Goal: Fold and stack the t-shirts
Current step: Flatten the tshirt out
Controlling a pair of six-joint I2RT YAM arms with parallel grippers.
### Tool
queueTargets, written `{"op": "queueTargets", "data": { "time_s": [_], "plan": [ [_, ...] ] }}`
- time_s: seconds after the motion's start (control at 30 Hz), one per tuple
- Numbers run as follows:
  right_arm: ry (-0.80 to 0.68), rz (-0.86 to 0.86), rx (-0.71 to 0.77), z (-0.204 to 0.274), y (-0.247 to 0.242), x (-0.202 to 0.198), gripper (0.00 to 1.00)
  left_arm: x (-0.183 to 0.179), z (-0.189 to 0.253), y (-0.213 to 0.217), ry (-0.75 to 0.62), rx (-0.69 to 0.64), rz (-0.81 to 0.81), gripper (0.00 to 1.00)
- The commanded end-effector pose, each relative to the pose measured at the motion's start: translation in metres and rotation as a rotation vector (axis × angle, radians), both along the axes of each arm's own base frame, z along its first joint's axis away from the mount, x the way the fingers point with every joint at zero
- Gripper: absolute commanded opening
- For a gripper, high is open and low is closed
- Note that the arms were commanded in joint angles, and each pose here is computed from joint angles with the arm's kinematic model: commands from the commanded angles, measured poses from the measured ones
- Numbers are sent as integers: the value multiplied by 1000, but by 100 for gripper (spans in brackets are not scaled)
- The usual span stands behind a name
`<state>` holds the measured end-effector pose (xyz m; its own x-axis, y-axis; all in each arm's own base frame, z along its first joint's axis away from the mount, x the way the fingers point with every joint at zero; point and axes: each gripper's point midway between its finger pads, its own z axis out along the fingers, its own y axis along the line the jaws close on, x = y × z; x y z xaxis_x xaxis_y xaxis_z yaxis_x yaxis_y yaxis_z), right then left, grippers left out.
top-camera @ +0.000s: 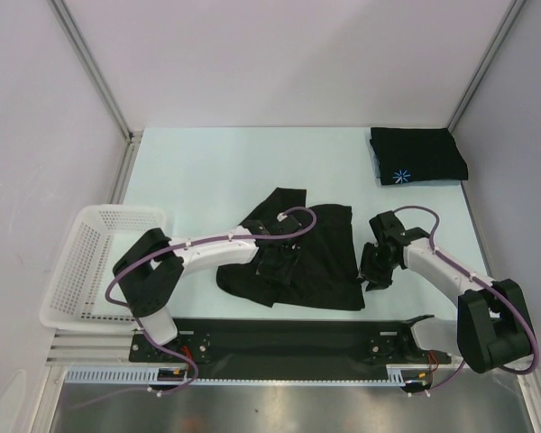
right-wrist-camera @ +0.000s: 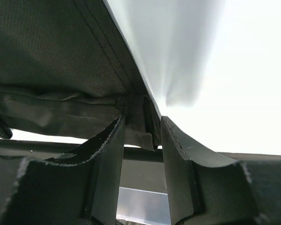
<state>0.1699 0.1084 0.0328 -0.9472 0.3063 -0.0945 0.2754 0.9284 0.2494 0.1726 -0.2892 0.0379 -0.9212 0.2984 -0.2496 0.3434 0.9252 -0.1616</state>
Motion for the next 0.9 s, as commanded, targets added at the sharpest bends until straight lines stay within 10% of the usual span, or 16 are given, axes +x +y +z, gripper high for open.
{"op": "queueTargets", "data": {
  "time_s": [0.0, 0.23, 0.37, 0.53, 0.87],
  "plan": [
    [-5, -17, -22, 1, 0, 3, 42, 6, 6, -4, -30, -3, 17, 52],
    [13, 3, 22, -7, 15, 5, 39, 7, 8, -2, -37, 5, 1, 32],
    [7, 8, 22, -1, 18, 4, 26, 13, 16, 4, -62, 23, 7, 0],
    [-83, -17, -45, 32, 3, 24, 0, 38, 58, 23, -167, 25, 63, 0],
    [-396, -128, -52, 127, -31, 141, 0, 145, 198, 107, -501, -158, 291, 0]
  ]
}}
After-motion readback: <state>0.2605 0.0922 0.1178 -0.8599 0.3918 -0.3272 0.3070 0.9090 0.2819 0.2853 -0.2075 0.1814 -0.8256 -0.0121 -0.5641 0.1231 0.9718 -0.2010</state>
